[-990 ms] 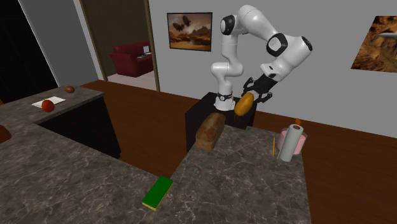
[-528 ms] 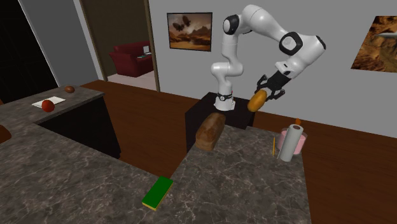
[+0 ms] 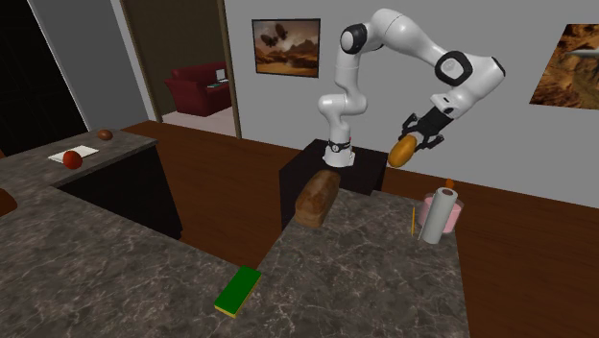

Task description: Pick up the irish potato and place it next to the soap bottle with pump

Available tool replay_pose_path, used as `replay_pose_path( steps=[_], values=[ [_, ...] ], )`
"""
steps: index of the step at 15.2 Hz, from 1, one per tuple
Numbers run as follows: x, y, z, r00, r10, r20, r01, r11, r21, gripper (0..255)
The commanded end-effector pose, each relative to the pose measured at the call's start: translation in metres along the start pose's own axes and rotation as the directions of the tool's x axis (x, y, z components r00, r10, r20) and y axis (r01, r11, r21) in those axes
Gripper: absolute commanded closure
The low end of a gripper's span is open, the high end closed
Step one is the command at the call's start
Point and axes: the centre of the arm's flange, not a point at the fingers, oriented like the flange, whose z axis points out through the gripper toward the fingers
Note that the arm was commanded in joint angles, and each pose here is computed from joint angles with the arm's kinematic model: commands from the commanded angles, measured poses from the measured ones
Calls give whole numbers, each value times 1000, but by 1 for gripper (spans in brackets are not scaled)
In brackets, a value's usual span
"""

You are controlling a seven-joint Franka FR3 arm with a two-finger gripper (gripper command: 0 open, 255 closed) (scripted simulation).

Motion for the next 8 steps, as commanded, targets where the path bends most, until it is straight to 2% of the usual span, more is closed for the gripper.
replay_pose_path(
  steps=[1, 8],
  values=[
    [0, -7, 8, 1000, 1, 0, -1, 1000, 0, 255],
    [2, -27, 39, 1000, 1, 0, -1, 1000, 0, 255]
  ],
)
